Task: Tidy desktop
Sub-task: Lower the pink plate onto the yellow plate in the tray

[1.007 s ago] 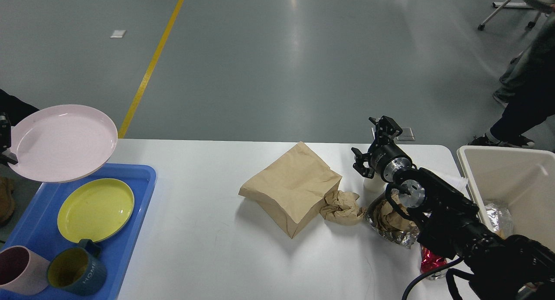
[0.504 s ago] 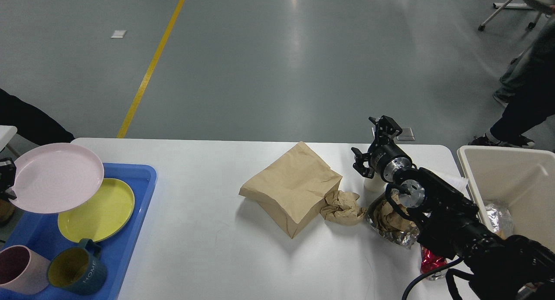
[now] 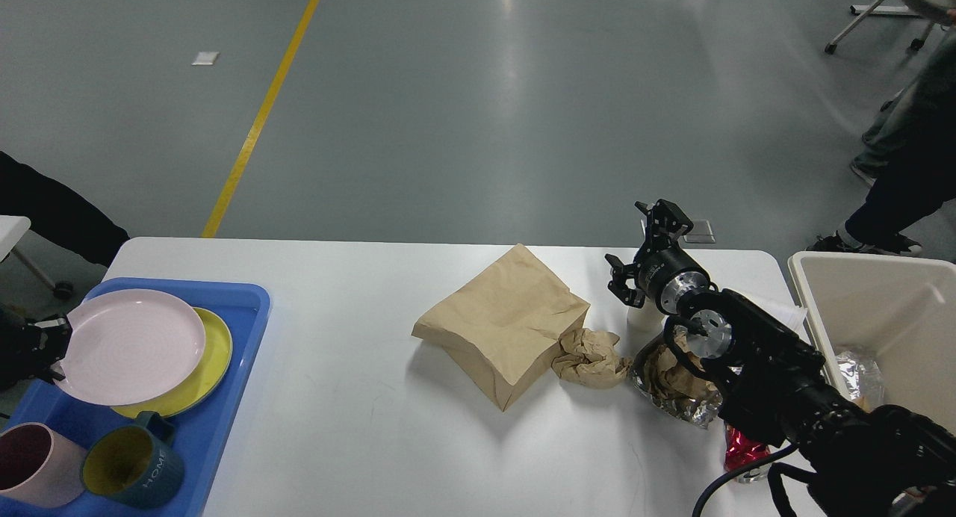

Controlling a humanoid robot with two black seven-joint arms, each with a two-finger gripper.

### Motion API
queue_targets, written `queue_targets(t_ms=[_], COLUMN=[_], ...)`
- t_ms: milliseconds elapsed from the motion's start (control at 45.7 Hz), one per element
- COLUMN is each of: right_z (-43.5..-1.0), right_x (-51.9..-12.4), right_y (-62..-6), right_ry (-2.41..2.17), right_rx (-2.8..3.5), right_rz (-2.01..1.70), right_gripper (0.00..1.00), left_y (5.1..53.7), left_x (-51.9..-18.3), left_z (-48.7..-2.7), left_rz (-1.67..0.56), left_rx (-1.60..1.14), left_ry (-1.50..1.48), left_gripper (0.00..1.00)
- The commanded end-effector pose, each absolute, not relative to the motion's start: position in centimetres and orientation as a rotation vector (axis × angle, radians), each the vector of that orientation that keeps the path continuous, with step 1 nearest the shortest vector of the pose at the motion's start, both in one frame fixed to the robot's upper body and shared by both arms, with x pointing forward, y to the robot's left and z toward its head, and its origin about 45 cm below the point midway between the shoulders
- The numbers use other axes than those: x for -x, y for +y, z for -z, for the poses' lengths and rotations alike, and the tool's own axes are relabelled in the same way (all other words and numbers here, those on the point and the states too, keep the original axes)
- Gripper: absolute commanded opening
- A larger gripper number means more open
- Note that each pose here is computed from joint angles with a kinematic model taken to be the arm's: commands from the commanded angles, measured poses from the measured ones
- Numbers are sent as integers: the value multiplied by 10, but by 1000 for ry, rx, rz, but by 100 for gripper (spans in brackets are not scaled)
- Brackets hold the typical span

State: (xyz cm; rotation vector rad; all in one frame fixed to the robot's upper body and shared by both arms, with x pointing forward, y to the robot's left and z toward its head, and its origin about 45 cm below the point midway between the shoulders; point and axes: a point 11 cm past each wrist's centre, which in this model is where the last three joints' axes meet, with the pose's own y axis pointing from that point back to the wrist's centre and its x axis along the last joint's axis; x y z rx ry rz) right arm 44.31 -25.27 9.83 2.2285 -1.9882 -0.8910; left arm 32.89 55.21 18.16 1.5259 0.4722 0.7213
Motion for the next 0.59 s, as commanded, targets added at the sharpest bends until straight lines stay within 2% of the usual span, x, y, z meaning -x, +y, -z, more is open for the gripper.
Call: queue_targets(t_ms=[0,569], right_z=[-98,-98], right_x=[-443,-443], right_y=[-253,-253], right_ry=[-1988,-1988], right_rx=[-2229,-2229], right_rz=[891,891], right_gripper=[100,100], left_y=[550,543], left_x=[-328,-340], left_z=[-173,-172], left_rz=[-727,-779], left_rx=[-1534,-1515], left_ry=[468,426], left_gripper=[0,0])
